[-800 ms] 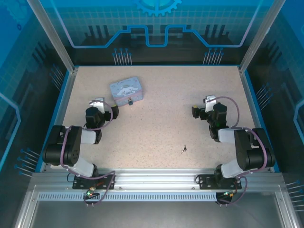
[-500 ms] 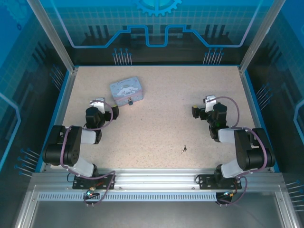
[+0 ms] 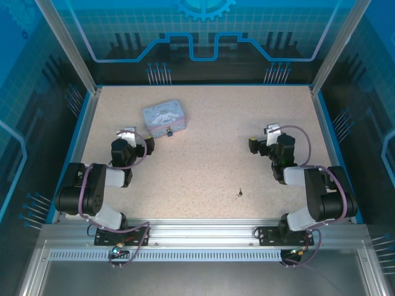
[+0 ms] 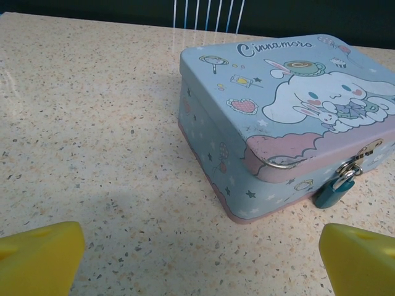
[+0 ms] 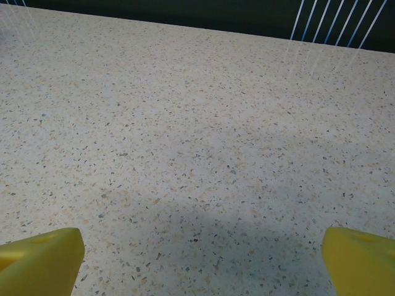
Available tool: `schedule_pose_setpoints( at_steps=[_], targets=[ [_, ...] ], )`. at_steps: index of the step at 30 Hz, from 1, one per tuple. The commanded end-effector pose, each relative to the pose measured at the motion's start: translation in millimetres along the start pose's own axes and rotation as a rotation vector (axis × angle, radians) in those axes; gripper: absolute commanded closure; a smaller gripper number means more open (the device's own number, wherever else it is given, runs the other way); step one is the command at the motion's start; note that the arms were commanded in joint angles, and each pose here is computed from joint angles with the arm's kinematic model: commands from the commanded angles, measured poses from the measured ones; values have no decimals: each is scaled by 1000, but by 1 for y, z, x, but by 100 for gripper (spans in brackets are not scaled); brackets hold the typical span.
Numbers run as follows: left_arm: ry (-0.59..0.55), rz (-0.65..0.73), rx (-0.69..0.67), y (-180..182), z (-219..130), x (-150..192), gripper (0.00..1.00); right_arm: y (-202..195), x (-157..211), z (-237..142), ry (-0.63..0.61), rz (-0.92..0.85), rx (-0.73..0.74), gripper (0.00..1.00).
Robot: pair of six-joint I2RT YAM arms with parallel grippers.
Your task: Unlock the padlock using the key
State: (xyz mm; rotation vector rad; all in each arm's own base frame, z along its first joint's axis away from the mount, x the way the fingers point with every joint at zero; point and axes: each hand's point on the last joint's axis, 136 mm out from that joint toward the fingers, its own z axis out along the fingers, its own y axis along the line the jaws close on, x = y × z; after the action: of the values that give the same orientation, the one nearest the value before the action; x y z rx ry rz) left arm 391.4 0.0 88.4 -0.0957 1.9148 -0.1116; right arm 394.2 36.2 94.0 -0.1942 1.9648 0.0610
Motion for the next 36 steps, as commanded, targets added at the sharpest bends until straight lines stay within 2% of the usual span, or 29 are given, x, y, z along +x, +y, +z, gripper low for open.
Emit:
schedule_pose_setpoints(
  at_steps=[1,4,7,12,15,19,23,26,36],
  targets=[
    [-100,-6,-33,4,-15,-20,1,-6,-1,2,1,21,10,0],
    [-111,-18,-67,8,-28,-35,1,-17,-11,-2,45,61,42,0],
    [-47,-80,-127,15,-38,-56,1,-23,-22,-10,103,103,42,0],
    [114,-331,-255,37,-42,-77,1,-18,-30,-36,164,217,34,0],
    [234,-466,-172,29,-22,-79,1,3,-39,-53,162,319,-63,0],
    [386,-564,-123,17,10,-71,1,38,-43,-73,171,398,-181,0],
    [445,-628,-100,13,39,-57,1,60,-35,-87,231,417,-216,0],
    [492,-660,-83,10,58,-45,2,68,-32,-97,229,403,-216,0],
    [535,-656,17,-14,93,-31,2,58,-24,-119,204,374,-147,0]
  ],
)
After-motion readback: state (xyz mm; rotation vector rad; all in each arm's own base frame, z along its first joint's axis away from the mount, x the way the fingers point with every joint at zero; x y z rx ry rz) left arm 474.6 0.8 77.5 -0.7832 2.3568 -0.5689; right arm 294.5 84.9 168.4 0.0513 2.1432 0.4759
